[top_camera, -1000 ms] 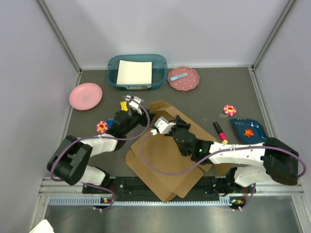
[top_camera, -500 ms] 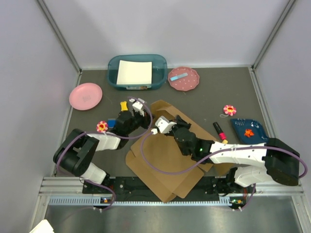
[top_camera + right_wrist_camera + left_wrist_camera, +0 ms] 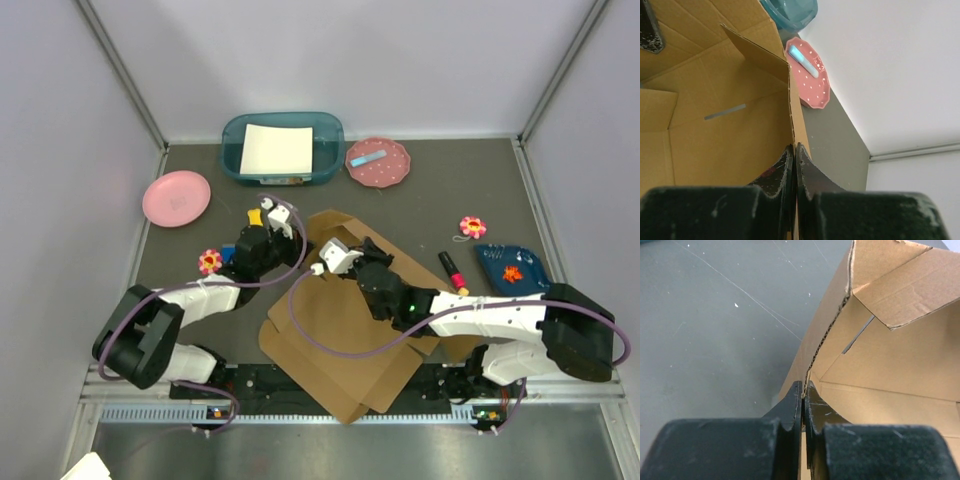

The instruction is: Fold the paper box

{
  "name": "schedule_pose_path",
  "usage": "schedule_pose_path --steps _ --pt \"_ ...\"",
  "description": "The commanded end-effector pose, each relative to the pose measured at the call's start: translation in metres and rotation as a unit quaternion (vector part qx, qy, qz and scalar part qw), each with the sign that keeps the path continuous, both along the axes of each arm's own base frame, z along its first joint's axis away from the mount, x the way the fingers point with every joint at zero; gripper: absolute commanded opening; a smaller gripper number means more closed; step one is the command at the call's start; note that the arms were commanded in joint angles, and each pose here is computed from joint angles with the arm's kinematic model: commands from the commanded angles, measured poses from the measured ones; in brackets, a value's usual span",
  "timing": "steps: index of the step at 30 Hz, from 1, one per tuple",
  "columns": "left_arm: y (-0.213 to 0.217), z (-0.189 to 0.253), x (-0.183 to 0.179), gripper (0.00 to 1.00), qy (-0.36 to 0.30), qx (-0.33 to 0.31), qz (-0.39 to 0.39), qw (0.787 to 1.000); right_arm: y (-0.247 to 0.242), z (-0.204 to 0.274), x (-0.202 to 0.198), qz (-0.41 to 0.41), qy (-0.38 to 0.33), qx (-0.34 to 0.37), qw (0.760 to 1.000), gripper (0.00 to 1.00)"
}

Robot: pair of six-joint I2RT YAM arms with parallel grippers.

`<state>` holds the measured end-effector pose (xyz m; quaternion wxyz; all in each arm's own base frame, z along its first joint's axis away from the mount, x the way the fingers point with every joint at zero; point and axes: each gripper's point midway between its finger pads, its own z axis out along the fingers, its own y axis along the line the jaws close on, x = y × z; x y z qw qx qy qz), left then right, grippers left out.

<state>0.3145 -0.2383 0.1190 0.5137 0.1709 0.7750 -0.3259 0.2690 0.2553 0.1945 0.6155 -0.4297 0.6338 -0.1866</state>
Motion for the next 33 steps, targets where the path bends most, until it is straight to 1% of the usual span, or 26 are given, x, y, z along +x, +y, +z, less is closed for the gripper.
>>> schedule_pose_path --steps 1,6,9,15,24,33 --pt "-0.015 0.09 0.011 0.0 -0.055 -0.113 0.004 0.992 -0.007 -0.03 -0.005 -0.008 0.036 -0.032 0.999 0.0" --pt "-0.016 0.097 0.002 0.0 -0.02 -0.15 0.006 0.988 -0.009 -0.025 -0.004 -0.014 0.027 -0.034 0.999 0.0" --pt "-0.017 0.096 -0.006 0.0 -0.012 -0.162 0.009 0.987 -0.007 -0.025 -0.005 -0.013 0.025 -0.034 0.999 0.0" --pt "-0.022 0.075 -0.03 0.0 -0.005 -0.154 0.003 0.988 -0.005 -0.023 -0.007 -0.014 0.02 -0.032 0.999 0.0" --pt "-0.039 0.038 -0.051 0.0 0.017 -0.133 -0.007 0.991 -0.003 -0.023 -0.013 -0.006 0.016 -0.044 0.999 0.0" --pt "-0.063 0.014 -0.063 0.0 0.049 -0.126 -0.031 0.99 0.001 -0.03 -0.026 0.015 0.003 -0.09 0.996 0.0"
